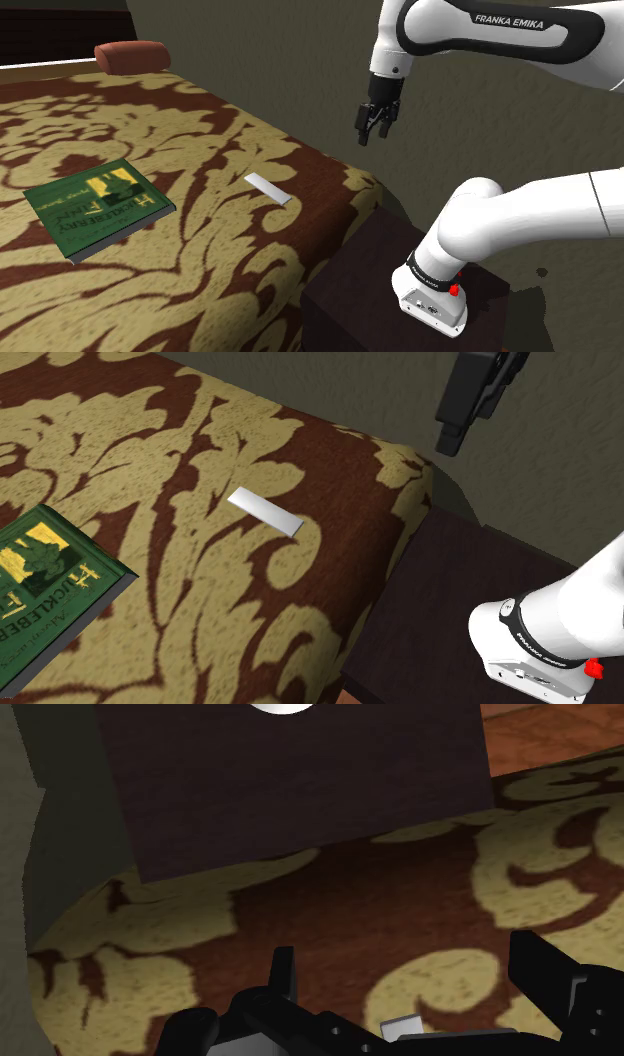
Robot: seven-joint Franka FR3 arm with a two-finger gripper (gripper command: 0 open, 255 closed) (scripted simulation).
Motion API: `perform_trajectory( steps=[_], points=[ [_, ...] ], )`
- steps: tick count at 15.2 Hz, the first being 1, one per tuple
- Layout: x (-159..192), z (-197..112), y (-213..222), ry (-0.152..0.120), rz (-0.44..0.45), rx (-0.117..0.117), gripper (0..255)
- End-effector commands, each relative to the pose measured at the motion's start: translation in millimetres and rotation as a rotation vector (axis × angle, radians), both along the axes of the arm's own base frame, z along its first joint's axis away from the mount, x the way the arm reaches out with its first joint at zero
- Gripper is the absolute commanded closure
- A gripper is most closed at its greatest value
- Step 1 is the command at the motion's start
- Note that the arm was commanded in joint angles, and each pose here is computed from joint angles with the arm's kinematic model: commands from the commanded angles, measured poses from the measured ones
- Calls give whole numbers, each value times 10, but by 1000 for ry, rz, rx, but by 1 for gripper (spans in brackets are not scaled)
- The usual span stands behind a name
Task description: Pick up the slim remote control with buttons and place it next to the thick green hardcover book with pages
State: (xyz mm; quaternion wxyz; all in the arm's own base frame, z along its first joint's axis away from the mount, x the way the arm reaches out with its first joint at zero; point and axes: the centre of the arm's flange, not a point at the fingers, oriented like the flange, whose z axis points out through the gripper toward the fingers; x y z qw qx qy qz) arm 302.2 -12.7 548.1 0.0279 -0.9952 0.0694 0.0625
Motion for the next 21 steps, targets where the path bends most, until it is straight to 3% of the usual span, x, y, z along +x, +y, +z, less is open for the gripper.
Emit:
perform_trajectory(
  steps=[1, 21],
  points=[
    [0, 0, 0, 0, 0, 0, 0],
    [1702, -1867, 471, -70, -4, -50, 0]
  ],
)
